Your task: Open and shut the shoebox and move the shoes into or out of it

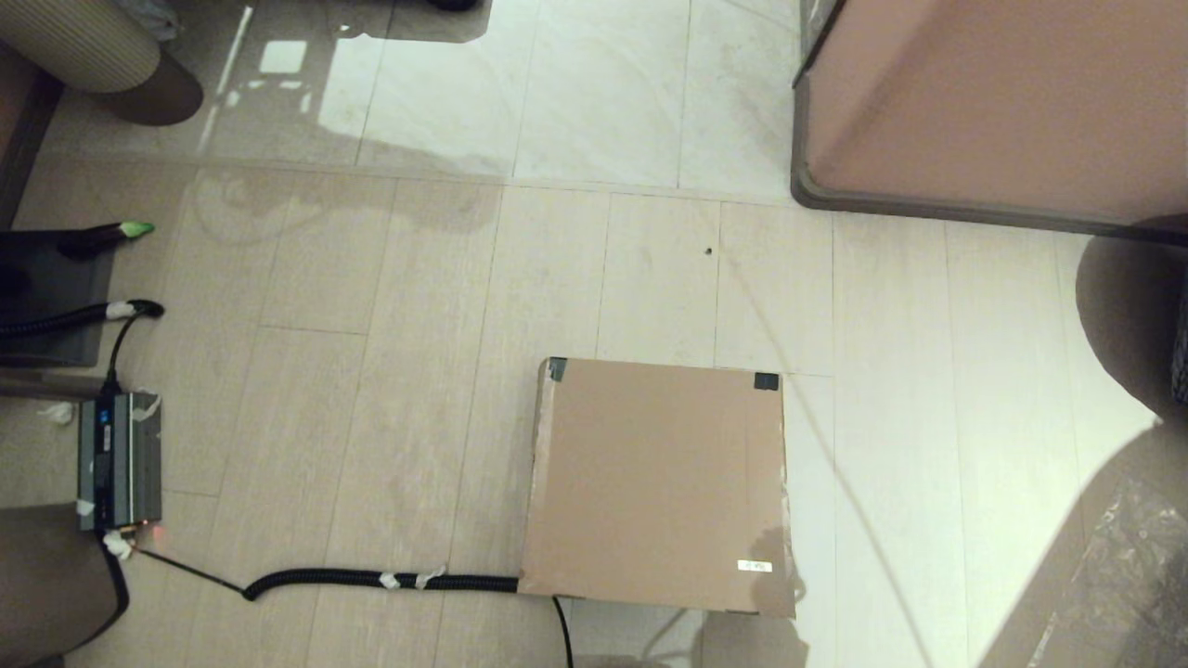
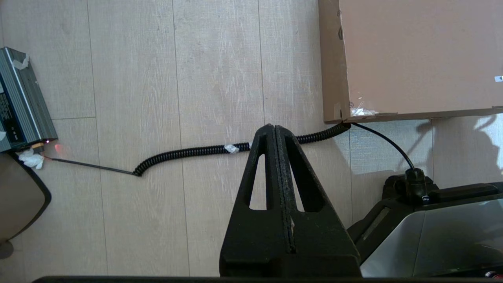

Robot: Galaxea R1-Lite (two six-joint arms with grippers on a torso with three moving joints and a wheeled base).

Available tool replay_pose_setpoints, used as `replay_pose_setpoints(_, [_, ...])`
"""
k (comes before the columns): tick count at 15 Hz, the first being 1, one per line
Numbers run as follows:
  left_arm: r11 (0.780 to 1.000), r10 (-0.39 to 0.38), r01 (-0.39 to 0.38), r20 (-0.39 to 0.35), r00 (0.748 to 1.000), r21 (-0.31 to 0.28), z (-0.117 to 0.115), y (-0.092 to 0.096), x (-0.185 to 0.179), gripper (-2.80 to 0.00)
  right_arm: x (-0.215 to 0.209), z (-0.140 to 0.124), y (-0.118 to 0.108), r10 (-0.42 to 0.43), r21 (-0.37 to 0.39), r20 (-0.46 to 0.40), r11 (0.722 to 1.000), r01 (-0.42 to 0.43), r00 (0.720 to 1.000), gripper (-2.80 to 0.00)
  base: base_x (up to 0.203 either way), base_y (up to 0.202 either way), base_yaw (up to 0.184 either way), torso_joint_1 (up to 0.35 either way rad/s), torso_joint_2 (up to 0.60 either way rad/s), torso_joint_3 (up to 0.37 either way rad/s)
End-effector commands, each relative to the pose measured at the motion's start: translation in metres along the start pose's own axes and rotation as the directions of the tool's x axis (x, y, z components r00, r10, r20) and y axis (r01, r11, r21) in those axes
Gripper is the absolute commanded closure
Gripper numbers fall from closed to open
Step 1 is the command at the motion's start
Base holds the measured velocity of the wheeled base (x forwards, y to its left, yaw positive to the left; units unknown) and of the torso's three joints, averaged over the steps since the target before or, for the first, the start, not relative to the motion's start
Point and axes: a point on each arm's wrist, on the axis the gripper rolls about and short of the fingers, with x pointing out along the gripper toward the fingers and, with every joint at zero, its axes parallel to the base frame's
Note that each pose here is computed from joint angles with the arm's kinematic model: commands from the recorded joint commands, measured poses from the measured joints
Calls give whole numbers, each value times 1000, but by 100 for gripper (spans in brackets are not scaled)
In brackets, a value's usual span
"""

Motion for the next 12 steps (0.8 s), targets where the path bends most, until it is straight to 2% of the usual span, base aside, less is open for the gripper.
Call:
replay_pose_setpoints(1, [1000,-2,2,-3,1000,2,0,0,0,0,-6,-2,0,-15,0,87,1000,15,996,0,0,0,0,0,0,0])
replay_pose_setpoints(7, [1000,1,-1,-2,1000,3,0,0,0,0,-6,0,0,-17,4,110,1000,17,994,0,0,0,0,0,0,0])
replay_pose_setpoints(12, [1000,6,-6,28,1000,1,1,0,2,0,-7,0,0,-17,4,109,1000,17,994,0,0,0,0,0,0,0])
